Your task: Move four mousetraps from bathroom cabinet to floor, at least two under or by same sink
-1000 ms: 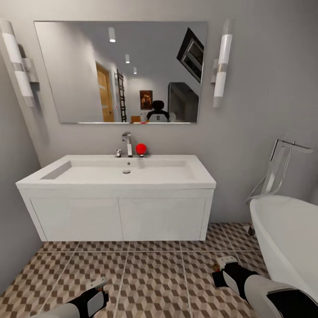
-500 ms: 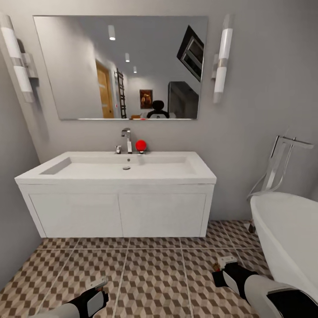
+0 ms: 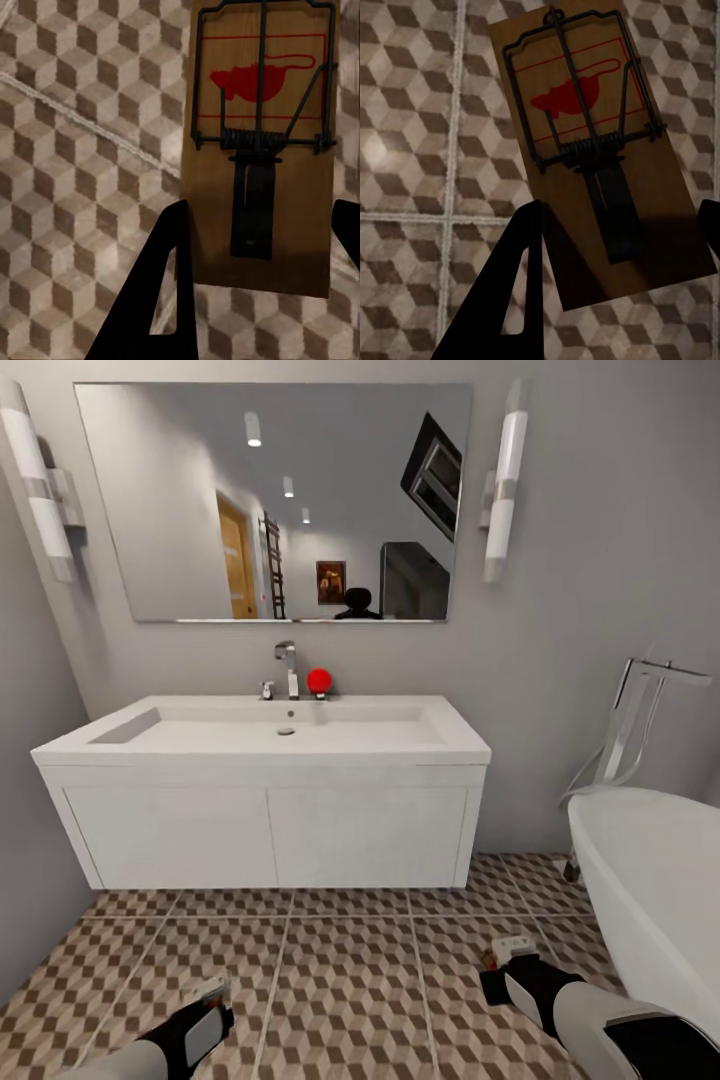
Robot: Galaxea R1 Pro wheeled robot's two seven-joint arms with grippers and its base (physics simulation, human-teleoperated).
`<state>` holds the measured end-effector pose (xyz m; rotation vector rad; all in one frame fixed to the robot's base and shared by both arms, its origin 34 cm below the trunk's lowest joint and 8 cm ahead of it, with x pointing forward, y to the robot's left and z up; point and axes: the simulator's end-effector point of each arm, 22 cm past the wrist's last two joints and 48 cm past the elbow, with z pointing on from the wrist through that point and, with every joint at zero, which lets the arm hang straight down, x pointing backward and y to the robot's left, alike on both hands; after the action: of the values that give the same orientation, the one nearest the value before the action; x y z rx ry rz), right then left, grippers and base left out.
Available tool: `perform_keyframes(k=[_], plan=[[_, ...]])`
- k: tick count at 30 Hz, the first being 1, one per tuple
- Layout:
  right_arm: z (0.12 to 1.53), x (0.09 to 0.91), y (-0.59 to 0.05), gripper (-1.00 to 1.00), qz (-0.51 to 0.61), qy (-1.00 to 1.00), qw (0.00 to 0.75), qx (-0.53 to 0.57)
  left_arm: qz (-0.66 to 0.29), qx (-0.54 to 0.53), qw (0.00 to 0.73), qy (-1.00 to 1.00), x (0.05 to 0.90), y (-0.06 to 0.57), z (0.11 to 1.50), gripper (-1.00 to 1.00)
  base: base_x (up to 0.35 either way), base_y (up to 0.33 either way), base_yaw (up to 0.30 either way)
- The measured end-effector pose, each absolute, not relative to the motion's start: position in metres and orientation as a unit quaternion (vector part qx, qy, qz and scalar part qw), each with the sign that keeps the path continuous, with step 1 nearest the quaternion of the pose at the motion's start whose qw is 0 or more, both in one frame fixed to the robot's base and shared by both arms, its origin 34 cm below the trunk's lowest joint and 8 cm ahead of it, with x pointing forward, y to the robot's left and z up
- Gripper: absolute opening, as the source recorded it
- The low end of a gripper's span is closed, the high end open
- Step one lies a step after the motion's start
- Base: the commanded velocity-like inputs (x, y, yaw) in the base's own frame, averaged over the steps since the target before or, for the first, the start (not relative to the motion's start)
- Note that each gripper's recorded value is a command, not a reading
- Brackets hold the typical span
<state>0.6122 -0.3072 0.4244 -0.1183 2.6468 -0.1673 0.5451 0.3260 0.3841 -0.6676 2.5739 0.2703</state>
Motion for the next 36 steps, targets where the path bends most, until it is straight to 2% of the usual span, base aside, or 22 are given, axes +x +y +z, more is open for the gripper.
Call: perform_keyframes(k=[5,14,20,36], plan=[[0.414,0.61,-0.307,-1.0,-0.061,0.968,0.242,-0.043,0.082,-0.243,0.289,0.922,0.597,0.333,0.415,-1.0,0.0,0.0,0.0],[0.402,0.616,-0.304,-1.0,-0.06,0.965,0.253,-0.044,0.049,-0.223,0.33,0.916,0.648,0.325,0.455,-1.0,0.0,0.0,0.0],[0.407,0.634,-0.298,-1.0,-0.057,0.958,0.278,-0.047,0.042,-0.219,0.338,0.914,0.654,0.322,0.455,-1.0,0.0,0.0,0.0],[0.41,0.637,-0.302,-1.0,-0.068,0.956,0.283,-0.043,0.037,-0.215,0.339,0.915,0.656,0.315,0.457,-1.0,0.0,0.0,0.0]])
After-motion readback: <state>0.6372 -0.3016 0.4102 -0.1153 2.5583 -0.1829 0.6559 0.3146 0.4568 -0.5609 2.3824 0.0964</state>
